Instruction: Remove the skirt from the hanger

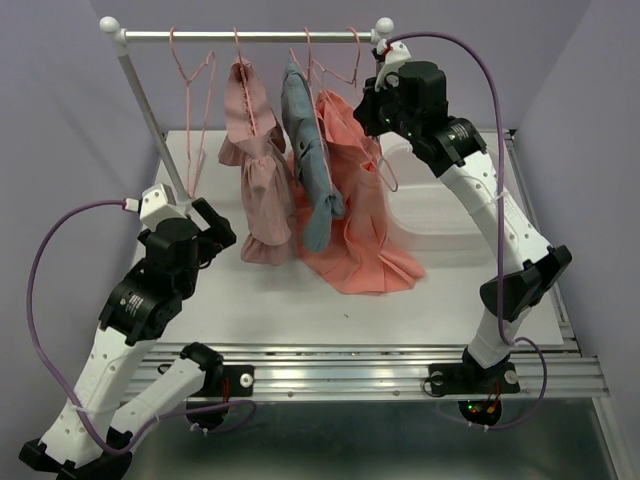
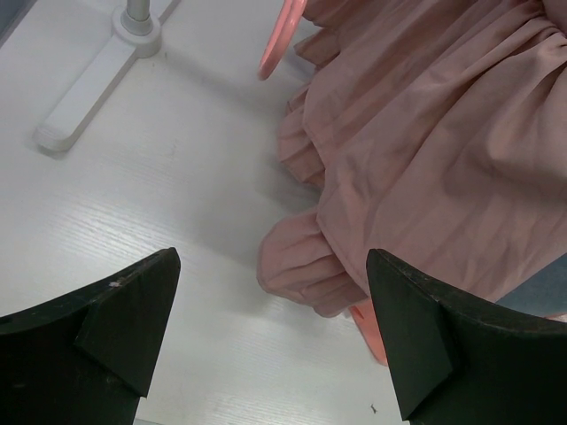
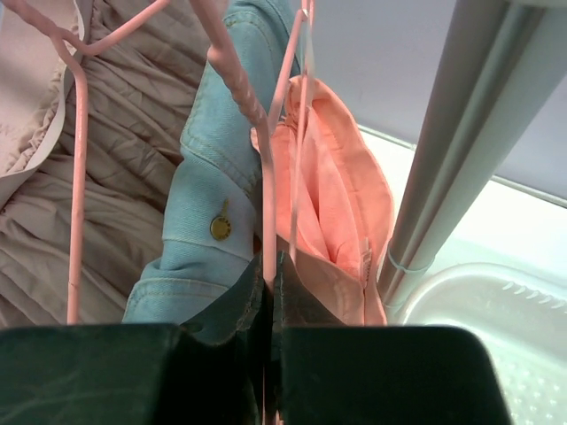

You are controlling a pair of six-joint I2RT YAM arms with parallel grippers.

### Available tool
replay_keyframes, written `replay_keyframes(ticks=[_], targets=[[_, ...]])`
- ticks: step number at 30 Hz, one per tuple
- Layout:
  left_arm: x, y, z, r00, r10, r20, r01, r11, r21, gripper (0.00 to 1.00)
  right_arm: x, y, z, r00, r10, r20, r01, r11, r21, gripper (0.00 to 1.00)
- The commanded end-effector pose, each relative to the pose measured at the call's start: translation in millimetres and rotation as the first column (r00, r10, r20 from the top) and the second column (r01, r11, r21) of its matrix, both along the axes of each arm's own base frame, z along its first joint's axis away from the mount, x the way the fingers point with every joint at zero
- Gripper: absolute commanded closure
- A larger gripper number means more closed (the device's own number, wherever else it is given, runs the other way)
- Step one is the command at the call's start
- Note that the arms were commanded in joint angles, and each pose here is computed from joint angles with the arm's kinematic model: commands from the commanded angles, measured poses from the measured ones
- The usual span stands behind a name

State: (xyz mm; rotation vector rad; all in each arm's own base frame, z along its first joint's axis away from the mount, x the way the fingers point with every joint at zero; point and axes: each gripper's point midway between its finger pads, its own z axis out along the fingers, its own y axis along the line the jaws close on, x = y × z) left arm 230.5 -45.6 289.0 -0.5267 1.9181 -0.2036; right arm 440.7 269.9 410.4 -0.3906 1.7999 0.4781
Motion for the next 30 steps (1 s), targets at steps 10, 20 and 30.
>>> replay_keyframes(ticks=[10, 20, 30], targets=[[-0.3, 2.4, 16.9, 0.997, -0.005, 0.072, 0.005, 1.000, -0.007, 0.01, -5.8, -7.5, 94.8, 0.963, -0.052, 0.263, 0.024, 0.994, 0.110, 0.99], [0.7, 1.2, 21.1, 0.996, -0.011, 0.088, 0.012, 1.000, -0.013, 0.01, -30.7, -21.2, 149.3, 0.930, -0.099, 0.353, 0.019, 0.975, 0.223, 0.99], [-0.3, -4.6, 23.9, 0.994, -0.044, 0.096, 0.047, 0.999, -0.025, 0.01, -56.3, -36.5, 145.9, 0.940, -0.105, 0.325, 0.024, 0.969, 0.245, 0.99]])
